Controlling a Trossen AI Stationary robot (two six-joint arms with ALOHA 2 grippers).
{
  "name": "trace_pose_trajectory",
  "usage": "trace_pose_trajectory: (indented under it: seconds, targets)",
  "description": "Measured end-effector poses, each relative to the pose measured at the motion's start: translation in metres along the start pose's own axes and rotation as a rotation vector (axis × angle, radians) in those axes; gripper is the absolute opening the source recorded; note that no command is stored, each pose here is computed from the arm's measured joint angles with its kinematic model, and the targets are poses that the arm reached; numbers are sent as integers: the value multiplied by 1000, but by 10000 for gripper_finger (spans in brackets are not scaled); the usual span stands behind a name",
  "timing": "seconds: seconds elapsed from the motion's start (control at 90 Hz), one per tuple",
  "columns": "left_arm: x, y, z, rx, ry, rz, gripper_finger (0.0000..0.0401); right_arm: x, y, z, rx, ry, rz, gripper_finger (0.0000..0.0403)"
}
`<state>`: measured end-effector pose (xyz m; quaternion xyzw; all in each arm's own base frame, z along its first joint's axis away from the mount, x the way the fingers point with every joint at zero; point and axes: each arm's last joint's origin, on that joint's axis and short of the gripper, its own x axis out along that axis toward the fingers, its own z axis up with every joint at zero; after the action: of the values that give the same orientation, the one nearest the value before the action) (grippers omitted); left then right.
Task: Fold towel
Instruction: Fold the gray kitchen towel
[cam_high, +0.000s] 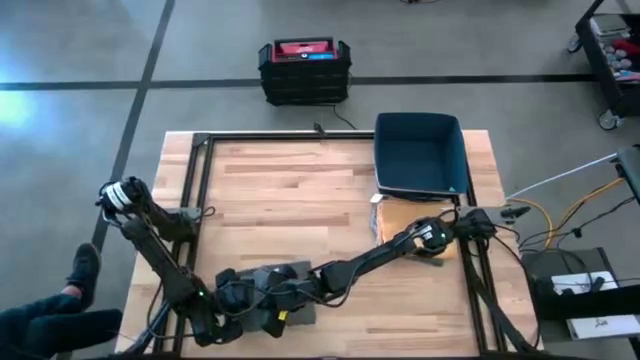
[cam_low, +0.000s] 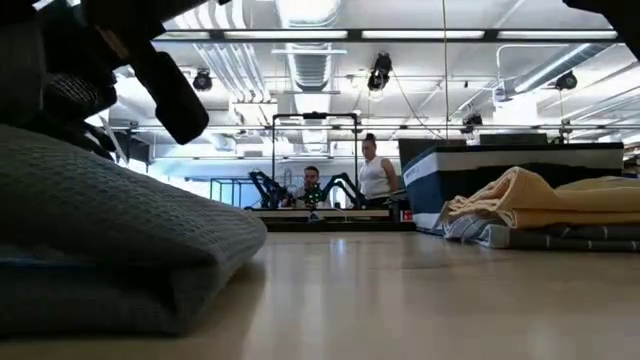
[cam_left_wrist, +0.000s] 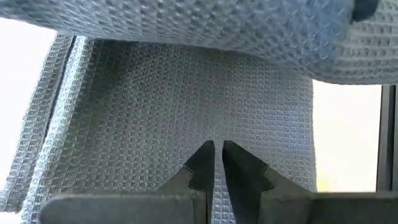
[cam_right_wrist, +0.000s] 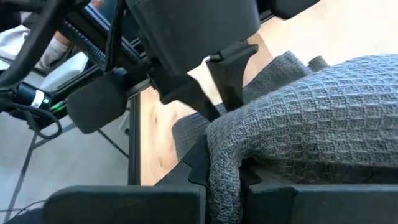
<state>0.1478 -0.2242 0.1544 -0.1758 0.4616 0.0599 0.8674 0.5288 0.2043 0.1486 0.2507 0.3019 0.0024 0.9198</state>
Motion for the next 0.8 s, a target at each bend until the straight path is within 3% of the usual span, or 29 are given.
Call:
trace_pose_trajectory:
  seconds: [0.211,0.4,0.6,0.8]
  targets:
    - [-26,-3,9,-39,55,-91,20,0,2,3,-45,-36,25,42]
    - [-56,-2,23,-50,5,-160,20,2,2,0,-57,-60,42,122]
    - [-80,7,28,-52,0,-209,20,5,-4,-5,-48,-92,-14,204]
    - [-88,13,37,5,-205,-147,20,3,4,3,-77,-161,92,243]
